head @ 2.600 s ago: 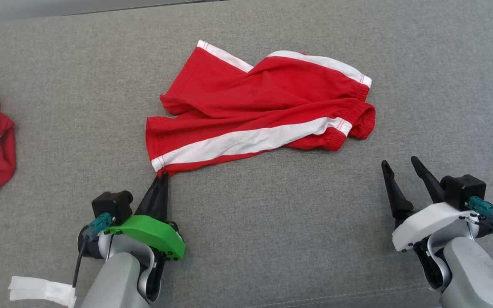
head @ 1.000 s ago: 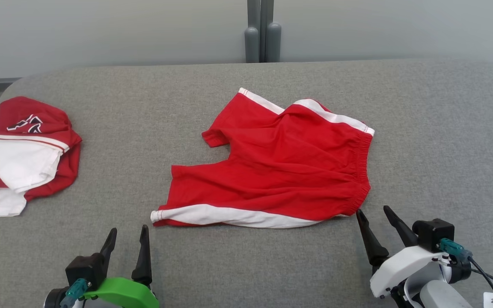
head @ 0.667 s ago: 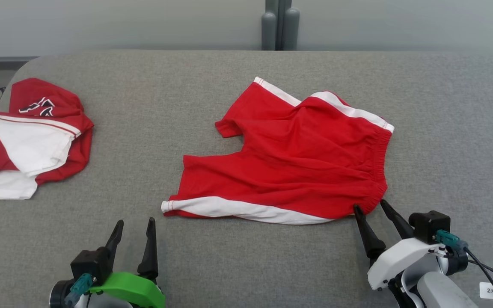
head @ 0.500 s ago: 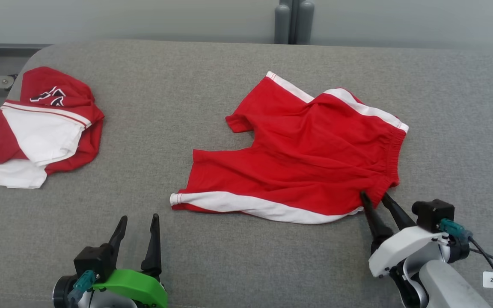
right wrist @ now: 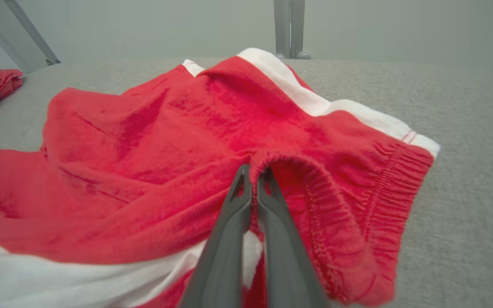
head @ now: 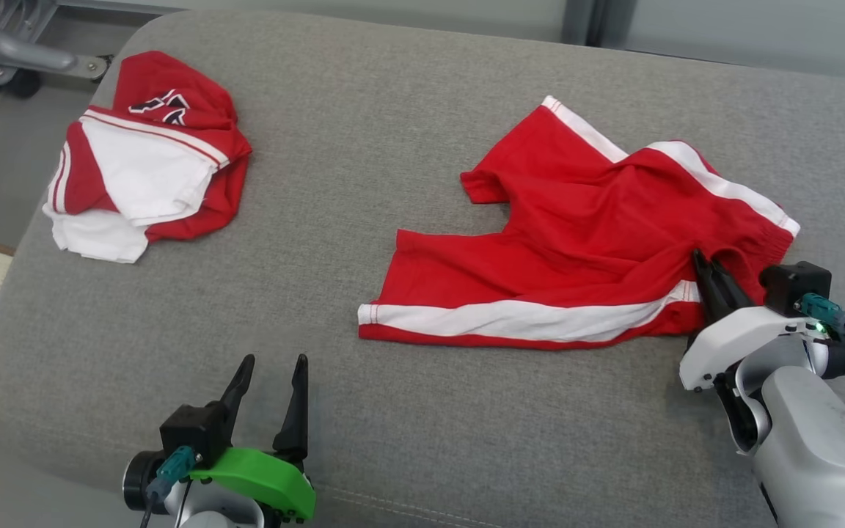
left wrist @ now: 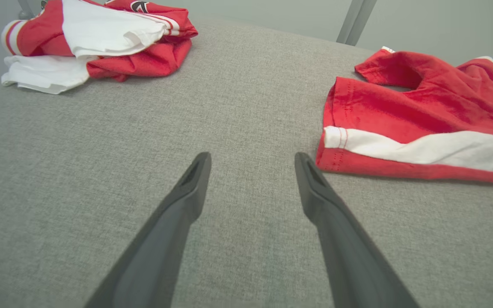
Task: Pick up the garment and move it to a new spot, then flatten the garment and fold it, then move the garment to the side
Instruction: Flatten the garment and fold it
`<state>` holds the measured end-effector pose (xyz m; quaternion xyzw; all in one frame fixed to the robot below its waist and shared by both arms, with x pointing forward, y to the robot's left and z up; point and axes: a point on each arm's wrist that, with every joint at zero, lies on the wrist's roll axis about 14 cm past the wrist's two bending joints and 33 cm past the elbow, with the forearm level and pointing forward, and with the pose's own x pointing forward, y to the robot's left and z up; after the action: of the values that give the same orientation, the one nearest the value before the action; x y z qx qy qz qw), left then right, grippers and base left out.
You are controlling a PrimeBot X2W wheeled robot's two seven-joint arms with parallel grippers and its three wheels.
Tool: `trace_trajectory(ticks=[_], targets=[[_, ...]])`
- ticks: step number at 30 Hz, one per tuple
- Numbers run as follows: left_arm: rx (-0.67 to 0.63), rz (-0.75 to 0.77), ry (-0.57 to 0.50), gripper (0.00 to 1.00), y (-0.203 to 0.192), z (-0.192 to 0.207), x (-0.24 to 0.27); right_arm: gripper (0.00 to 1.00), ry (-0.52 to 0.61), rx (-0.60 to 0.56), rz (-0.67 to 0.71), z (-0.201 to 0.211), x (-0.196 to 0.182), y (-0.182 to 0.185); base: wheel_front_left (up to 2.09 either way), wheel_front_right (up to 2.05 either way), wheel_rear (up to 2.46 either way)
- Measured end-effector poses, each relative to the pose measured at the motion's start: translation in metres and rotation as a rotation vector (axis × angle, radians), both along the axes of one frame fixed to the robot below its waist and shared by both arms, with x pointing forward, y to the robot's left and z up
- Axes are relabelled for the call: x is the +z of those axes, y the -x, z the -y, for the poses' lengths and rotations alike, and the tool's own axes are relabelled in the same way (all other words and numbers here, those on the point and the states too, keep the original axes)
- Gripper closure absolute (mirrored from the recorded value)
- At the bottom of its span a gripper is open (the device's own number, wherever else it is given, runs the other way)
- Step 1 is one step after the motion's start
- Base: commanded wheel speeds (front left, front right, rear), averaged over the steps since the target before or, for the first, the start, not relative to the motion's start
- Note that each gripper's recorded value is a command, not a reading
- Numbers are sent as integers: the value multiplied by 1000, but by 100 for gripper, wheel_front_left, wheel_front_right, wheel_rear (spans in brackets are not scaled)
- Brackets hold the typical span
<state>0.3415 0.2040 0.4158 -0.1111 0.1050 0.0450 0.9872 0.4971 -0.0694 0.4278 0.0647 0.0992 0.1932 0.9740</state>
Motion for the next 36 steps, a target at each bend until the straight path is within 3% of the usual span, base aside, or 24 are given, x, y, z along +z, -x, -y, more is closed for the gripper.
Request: trace_trajectory(ticks=[1, 7, 14, 36], targets=[[10, -5, 0, 0, 2, -3, -1, 0, 12, 1, -11, -2, -5, -2, 0, 0, 0], [52, -21, -4, 0, 10, -14, -4, 0, 57, 0, -59, -7, -22, -4, 0, 0, 0], [29, -15, 2, 0, 7, -6, -4, 0, 15, -52, -43, 6, -15, 13, 0, 0, 0], [-82, 78, -36, 0, -8, 24, 21, 0, -15, -255, 118, 84, 37, 84, 0, 0, 0]])
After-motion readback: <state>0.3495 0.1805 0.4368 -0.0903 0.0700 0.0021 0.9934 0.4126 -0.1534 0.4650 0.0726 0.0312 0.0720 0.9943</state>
